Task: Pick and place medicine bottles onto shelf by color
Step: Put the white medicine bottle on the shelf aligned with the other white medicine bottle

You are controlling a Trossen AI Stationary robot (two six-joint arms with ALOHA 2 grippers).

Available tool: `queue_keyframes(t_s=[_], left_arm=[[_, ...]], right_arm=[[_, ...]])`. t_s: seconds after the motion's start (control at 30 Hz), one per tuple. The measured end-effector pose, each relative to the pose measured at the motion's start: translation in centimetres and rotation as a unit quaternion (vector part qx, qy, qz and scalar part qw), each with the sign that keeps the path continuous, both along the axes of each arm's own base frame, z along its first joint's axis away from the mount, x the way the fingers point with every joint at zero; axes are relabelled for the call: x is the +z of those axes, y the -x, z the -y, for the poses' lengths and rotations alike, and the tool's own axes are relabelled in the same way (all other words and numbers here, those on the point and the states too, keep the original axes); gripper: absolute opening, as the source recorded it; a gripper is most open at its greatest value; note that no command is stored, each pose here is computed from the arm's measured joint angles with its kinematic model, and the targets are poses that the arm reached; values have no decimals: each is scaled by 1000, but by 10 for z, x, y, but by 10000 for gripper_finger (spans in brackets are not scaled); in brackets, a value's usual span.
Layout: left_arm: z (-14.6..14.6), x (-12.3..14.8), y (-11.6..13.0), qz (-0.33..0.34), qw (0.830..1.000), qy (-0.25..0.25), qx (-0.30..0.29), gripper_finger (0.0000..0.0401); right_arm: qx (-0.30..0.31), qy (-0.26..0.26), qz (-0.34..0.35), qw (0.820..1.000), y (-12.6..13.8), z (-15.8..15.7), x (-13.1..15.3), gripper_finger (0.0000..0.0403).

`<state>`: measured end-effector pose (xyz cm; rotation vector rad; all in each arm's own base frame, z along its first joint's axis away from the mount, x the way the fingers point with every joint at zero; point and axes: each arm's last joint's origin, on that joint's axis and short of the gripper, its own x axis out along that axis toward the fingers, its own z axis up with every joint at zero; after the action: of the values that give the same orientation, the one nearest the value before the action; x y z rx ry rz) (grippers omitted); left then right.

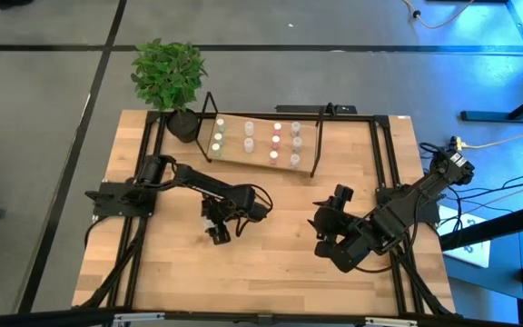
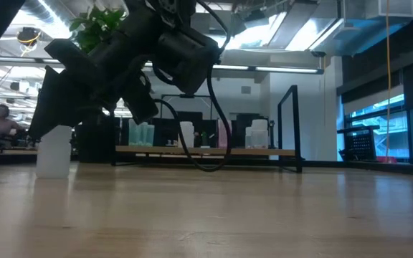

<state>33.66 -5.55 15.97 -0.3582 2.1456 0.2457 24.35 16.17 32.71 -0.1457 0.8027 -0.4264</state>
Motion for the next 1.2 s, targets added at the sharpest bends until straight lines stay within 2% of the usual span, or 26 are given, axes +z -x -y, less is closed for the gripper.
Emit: queue_keyframes(t_s=[0.23,0.47,0.6,0.9,1.0,1.2], left_arm=[[3,4,-3,10,1000,-16,-12,269],[17,26,-10,46,996,-71,-39,270],[23,40,-5,63,994,-86,-24,270],[33,78,32,145,979,-138,33,270],[33,79,41,201,968,-139,55,270],[29,65,58,243,957,-131,84,272]], right_arm=[[0,0,0,1000,0,0,0,232],[0,0,0,1000,0,0,0,232],[0,0,0,1000,0,0,0,232],[1,-3,-1,1000,0,0,0,232],[1,-5,1,1000,0,0,0,232],[6,-19,-7,1000,0,-1,0,232]])
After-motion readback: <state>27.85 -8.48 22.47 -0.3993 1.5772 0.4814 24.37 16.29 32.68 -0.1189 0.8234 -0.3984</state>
